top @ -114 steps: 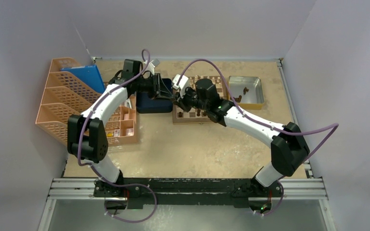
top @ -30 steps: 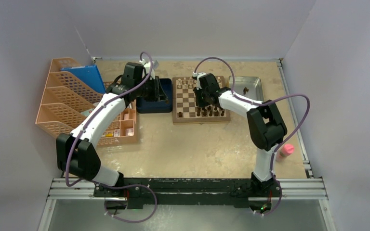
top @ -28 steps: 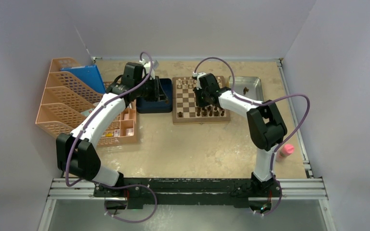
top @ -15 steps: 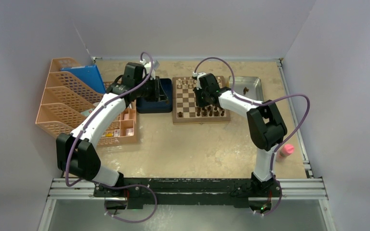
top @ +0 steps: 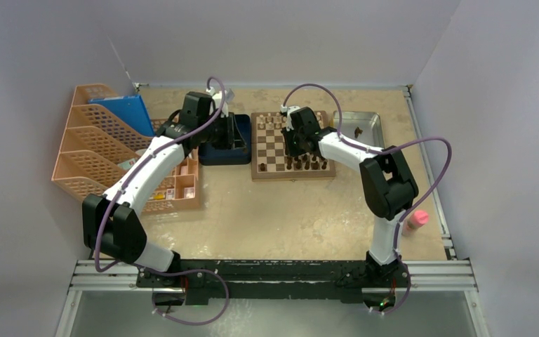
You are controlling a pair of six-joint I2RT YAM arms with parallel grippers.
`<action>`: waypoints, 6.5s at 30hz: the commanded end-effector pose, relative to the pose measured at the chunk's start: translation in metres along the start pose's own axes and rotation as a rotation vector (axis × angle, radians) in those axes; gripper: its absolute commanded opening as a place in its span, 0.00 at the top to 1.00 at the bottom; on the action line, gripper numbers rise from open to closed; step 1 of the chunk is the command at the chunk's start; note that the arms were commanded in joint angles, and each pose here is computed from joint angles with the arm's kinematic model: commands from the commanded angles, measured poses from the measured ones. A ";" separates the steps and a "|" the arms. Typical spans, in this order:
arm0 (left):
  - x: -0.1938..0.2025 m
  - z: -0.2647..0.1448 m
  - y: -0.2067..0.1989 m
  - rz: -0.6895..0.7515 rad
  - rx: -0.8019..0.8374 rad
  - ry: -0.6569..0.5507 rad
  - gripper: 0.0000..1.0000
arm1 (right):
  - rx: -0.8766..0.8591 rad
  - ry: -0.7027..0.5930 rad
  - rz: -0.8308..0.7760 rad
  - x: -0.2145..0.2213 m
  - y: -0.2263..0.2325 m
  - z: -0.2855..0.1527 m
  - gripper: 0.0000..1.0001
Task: Set up the chess pieces on the board
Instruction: Place the chess piece on the chessboard, then adjust the chess piece on the chessboard.
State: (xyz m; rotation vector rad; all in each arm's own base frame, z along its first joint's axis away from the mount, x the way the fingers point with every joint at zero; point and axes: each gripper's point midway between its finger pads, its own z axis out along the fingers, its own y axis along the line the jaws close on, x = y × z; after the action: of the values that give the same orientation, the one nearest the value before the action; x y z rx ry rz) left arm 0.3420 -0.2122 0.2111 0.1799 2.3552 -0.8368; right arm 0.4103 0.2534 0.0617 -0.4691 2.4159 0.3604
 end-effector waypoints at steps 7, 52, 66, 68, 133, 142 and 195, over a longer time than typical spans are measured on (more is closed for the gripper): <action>0.002 0.000 -0.007 0.031 0.009 0.003 0.86 | -0.023 -0.037 -0.005 -0.014 0.006 -0.013 0.82; -0.041 0.045 -0.026 0.085 -0.063 -0.079 0.86 | 0.127 -0.433 0.173 -0.106 -0.013 -0.126 0.40; -0.027 0.137 -0.034 0.204 -0.183 -0.135 0.88 | 0.252 -0.792 0.316 -0.136 -0.043 -0.254 0.01; -0.021 0.148 -0.029 0.210 -0.201 -0.126 0.88 | 0.272 -0.819 0.328 -0.138 -0.047 -0.265 0.01; 0.041 0.190 -0.003 0.222 -0.318 0.002 0.70 | 0.240 -0.897 0.253 -0.138 -0.041 -0.293 0.01; 0.012 0.171 -0.043 0.194 -0.218 -0.031 0.61 | 0.217 -0.884 0.242 -0.138 -0.037 -0.287 0.01; 0.010 -0.110 0.014 0.283 -0.268 -0.401 0.35 | 0.039 -0.049 -0.101 -0.034 0.046 -0.039 0.66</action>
State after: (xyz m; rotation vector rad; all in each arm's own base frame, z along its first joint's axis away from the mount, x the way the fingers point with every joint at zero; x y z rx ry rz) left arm 0.2699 -0.1412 0.2446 0.2378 2.0658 -0.4230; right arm 0.3931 0.2872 0.1039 -0.5121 2.3497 0.2925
